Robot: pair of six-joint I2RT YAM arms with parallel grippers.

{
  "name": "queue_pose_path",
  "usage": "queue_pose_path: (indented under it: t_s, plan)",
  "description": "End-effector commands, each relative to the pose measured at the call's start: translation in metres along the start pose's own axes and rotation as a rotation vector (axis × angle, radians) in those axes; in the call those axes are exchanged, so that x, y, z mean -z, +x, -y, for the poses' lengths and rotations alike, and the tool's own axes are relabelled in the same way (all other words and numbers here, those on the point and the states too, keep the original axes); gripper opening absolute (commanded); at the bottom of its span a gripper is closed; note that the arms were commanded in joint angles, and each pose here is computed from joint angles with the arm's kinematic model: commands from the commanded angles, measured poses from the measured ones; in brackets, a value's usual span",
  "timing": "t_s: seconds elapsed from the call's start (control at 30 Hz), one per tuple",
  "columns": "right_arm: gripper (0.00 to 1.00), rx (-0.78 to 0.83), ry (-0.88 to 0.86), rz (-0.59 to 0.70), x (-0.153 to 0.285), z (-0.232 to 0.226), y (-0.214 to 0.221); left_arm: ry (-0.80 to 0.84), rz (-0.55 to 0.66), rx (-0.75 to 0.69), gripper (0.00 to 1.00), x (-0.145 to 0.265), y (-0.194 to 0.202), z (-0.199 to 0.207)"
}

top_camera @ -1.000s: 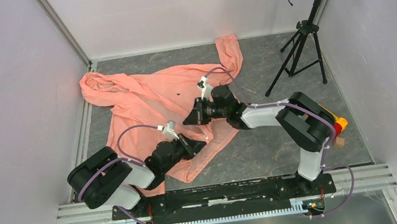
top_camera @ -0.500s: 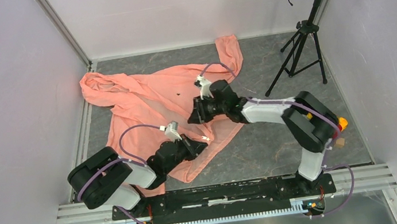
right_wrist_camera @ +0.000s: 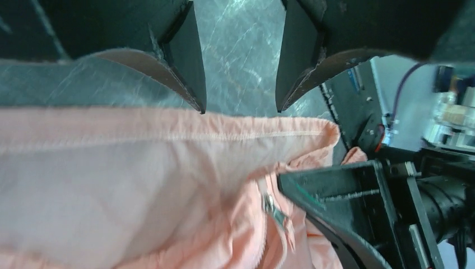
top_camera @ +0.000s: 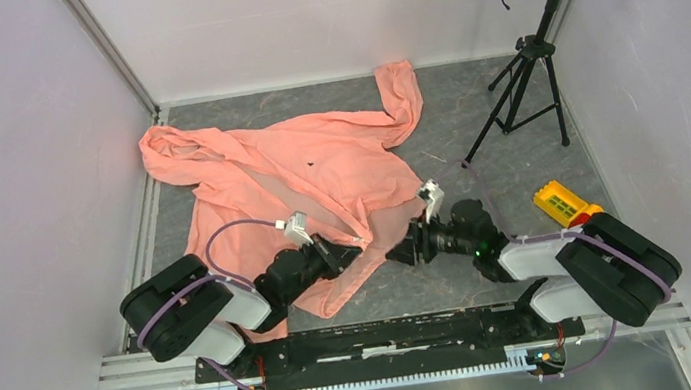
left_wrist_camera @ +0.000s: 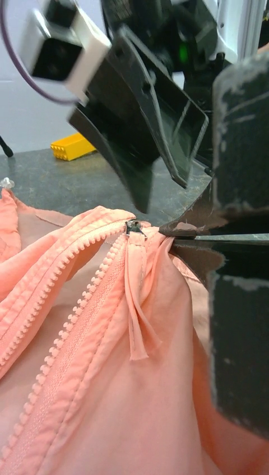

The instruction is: Zip up the jacket

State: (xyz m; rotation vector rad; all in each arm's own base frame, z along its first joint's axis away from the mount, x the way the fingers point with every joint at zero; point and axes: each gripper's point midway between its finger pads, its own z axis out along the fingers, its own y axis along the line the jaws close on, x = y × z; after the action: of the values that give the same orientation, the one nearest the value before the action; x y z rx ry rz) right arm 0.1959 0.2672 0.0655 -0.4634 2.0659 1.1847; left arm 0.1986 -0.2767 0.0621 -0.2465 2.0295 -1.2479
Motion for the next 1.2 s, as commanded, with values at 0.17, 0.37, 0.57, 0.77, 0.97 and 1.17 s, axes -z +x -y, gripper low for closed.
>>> queue_pose_path:
  t_s: [0.17,0.37,0.57,0.77,0.97,1.17]
  plan:
    - [0.55,0.126,-0.261,0.268,-0.001,-0.050,-0.042,0.099,0.026,0.214,0.02,-0.004,-0.010,0.031]
    - [0.59,0.212,-0.285,0.264,-0.015,-0.052,-0.038,0.101,0.020,0.315,0.02,-0.005,-0.011,0.034]
    - [0.40,0.211,-0.332,0.262,-0.022,-0.060,-0.032,0.058,0.006,0.378,0.02,-0.006,-0.008,0.028]
    - [0.47,0.203,-0.319,0.246,-0.026,-0.057,-0.026,0.060,0.011,0.396,0.02,-0.004,-0.010,0.030]
    - [0.55,0.166,-0.257,0.235,-0.022,-0.045,-0.016,0.052,0.011,0.390,0.02,-0.004,-0.012,0.033]
    - [0.53,0.202,-0.270,0.227,-0.032,-0.046,-0.015,0.024,0.000,0.379,0.02,-0.004,-0.012,0.033]
